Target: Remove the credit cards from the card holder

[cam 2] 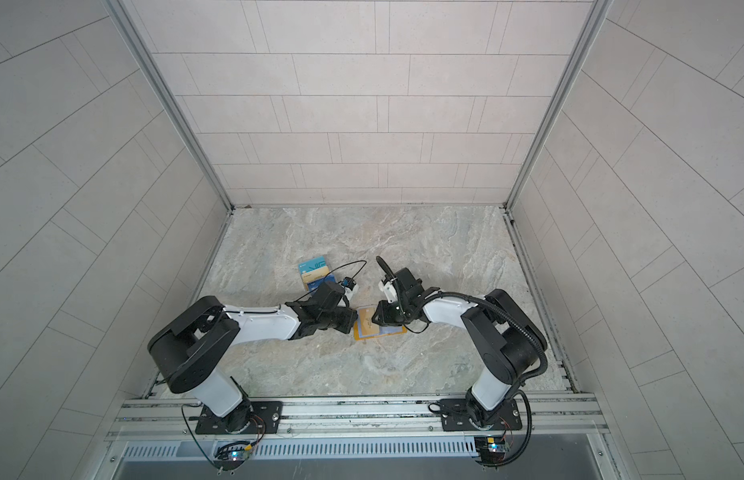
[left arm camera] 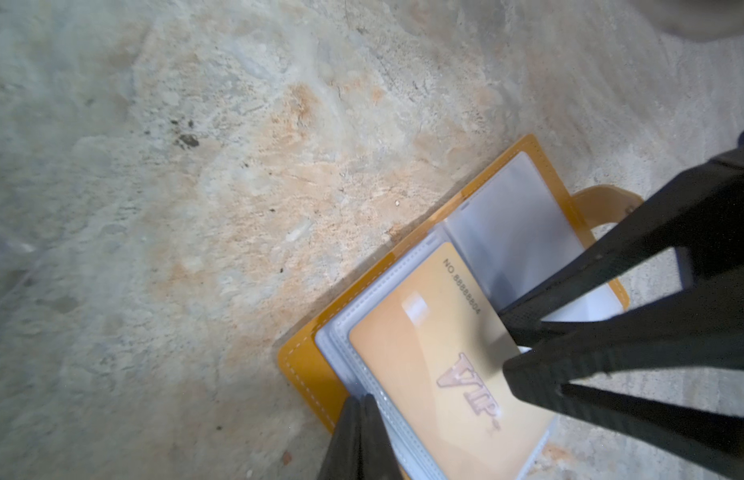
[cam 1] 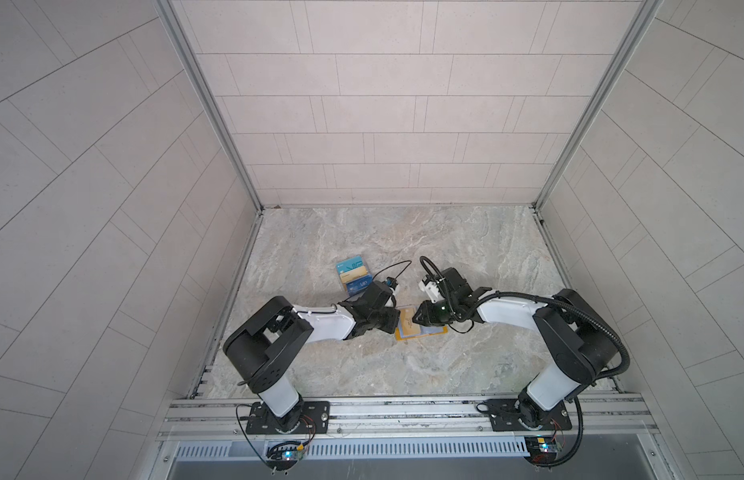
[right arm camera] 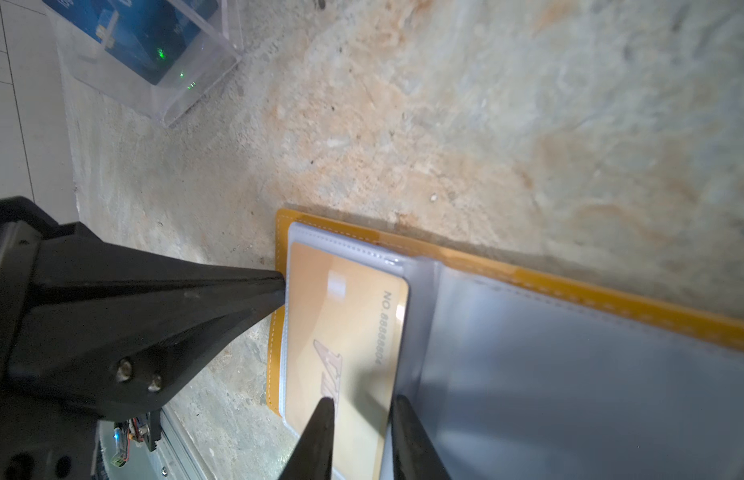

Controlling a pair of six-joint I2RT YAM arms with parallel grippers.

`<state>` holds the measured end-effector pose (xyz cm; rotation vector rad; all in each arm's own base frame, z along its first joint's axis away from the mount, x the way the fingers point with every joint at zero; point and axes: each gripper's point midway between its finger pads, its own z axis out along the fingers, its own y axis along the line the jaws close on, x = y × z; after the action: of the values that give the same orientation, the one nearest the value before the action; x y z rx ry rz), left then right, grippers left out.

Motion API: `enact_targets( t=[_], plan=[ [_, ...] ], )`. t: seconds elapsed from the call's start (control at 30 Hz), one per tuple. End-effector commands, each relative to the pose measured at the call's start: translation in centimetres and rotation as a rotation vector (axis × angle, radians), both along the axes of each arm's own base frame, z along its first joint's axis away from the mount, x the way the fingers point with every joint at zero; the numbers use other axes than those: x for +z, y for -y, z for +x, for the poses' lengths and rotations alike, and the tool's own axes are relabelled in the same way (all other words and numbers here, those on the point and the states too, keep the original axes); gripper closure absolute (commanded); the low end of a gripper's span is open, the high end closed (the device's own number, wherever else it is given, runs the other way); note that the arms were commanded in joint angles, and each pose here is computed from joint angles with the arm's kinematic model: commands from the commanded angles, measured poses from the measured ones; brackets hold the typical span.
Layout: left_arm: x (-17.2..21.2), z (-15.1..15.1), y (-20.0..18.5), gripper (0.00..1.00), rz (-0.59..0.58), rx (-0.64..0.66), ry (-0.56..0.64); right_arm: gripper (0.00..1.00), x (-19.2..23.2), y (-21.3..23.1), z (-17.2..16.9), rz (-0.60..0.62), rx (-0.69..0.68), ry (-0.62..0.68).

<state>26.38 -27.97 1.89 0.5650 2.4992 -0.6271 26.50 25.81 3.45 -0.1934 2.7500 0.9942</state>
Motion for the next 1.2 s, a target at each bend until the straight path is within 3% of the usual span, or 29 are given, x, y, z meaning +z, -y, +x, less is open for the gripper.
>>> enact_targets(
  t=[0.0, 1.17],
  plan=[
    [-1.5, -0.8, -0.6, 0.94, 0.058, -0.014, -0.038, 0.74, 0.4, -0.7, -0.2, 0.052, 0.009, -0.012],
    [-2.5, -1.5, -1.3, 0.98, 0.066, 0.004, -0.065, 0.78, 3.3, -1.7, 0.7, 0.248, -0.025, -0.008]
  ],
)
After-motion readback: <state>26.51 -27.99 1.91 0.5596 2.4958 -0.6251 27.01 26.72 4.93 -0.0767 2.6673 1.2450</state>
